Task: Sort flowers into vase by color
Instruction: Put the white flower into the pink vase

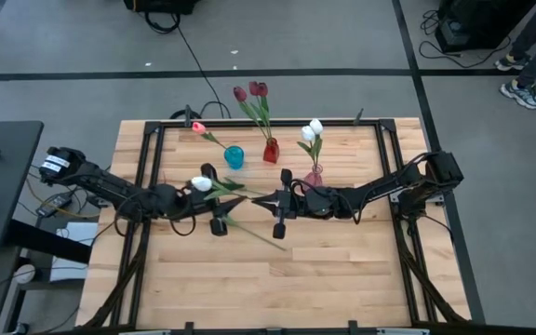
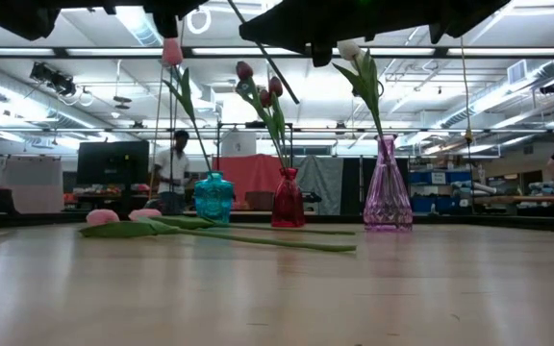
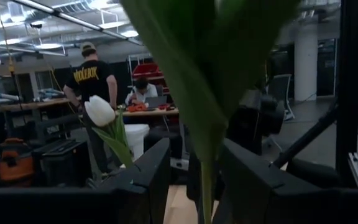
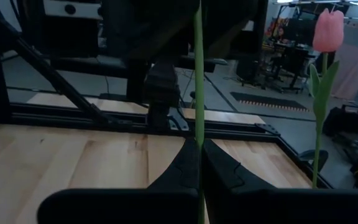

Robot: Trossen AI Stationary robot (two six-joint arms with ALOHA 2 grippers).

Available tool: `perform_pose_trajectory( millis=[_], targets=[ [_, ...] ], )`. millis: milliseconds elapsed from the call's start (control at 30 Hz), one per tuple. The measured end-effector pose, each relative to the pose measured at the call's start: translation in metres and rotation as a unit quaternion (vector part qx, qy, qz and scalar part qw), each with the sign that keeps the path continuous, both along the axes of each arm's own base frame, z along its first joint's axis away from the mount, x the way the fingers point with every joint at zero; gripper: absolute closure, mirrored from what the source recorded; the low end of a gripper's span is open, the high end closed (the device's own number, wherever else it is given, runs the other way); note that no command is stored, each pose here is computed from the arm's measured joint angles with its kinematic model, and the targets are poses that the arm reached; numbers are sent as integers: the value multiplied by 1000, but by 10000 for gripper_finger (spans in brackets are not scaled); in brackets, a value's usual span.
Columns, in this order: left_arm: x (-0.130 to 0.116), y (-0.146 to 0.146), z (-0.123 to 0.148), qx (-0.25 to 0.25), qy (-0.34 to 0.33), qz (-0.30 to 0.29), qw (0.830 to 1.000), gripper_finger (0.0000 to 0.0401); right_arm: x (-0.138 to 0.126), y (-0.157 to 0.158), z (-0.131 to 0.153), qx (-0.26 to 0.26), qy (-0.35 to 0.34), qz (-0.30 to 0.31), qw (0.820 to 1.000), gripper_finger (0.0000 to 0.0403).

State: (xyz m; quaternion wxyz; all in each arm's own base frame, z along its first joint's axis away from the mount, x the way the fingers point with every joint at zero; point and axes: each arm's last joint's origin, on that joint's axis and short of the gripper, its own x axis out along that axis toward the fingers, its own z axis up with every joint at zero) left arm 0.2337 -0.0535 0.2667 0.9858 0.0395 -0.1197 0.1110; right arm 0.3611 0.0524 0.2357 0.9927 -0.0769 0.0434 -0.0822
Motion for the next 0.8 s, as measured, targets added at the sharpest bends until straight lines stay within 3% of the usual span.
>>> perform_pose_trajectory(
  millis=[167, 267, 400, 533, 800],
  targets=[
    [0, 0, 1, 3, -3, 1, 1000, 266, 0, 0, 0, 0, 0, -1, 1000, 392],
    [0, 0, 1, 3, -4, 1, 1000, 304, 0, 0, 0, 0, 0, -1, 1000, 392],
    [0, 0, 1, 7, -2, -3, 1000, 384, 0, 0, -1, 1, 3, -3, 1000, 392],
    [0, 0, 0, 9, 1, -5, 1000, 390, 0, 0, -2, 0, 8, -4, 1000, 385],
    [0, -1, -1, 13, 12, -6, 1000, 396, 0, -1, -3, 14, 11, -13, 1000, 292]
  ],
)
